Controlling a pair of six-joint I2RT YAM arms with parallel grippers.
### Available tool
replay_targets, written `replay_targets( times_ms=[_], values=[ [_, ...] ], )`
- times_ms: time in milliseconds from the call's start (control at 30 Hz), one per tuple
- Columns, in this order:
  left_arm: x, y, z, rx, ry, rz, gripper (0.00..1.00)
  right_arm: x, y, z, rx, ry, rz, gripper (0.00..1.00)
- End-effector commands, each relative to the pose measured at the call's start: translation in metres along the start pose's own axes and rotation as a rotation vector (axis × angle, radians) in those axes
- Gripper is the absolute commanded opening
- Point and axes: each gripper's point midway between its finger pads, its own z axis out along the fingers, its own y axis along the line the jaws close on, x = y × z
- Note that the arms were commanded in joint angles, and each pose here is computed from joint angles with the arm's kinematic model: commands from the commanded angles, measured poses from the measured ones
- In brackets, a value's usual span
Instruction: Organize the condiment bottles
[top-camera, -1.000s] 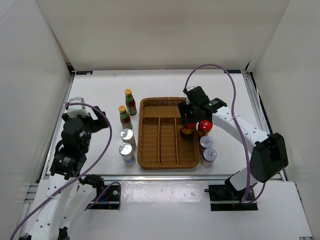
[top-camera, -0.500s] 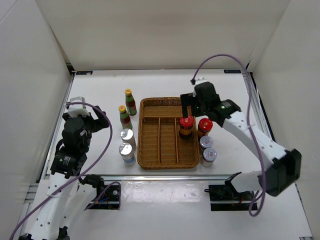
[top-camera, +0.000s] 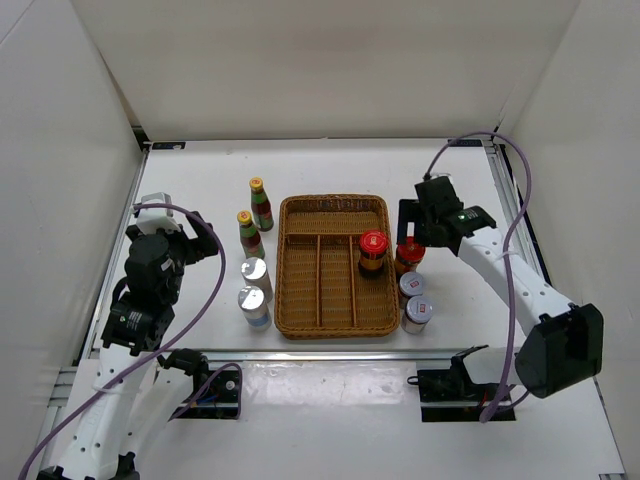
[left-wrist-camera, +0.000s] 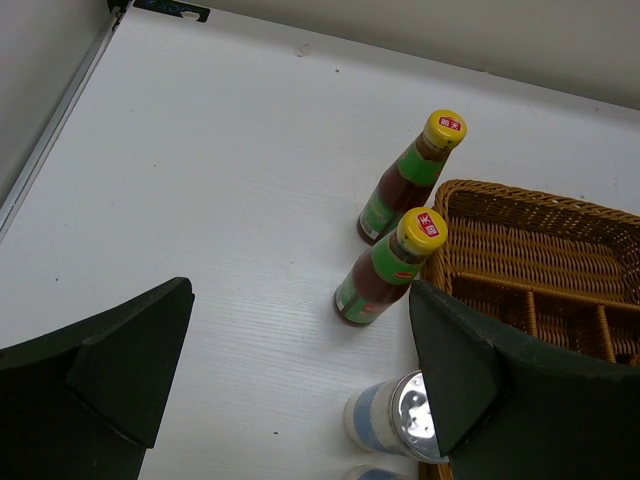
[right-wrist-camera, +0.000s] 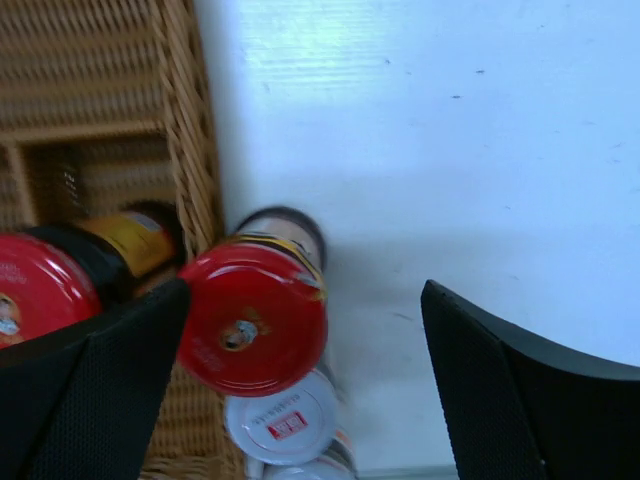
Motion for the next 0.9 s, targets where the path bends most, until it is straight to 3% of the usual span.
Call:
replay_targets(
  times_ms=[0, 367, 600, 867],
  values=[
    [0.000, -0.002, -0.001, 0.018, -0.004, 0.007, 0.99, 0.006, 0.004, 0.010, -0.061, 0.023, 0.072, 1.00],
    [0.002, -0.004, 0.001, 0.025, 0.006, 0.010, 0.99, 0.034, 0.008, 0.036, -0.078, 0.101, 0.067, 0.99],
    [0.002, -0.004, 0.001, 0.025, 0.006, 0.010, 0.99, 0.014, -0.009, 0.020, -0.020, -0.008, 0.103, 0.98],
    [0.004, -0.003, 0.003, 0.014, 0.013, 0.013, 0.99, 0.007, -0.030, 0.019, 0.027, -0.020, 0.151, 0.98]
  ],
)
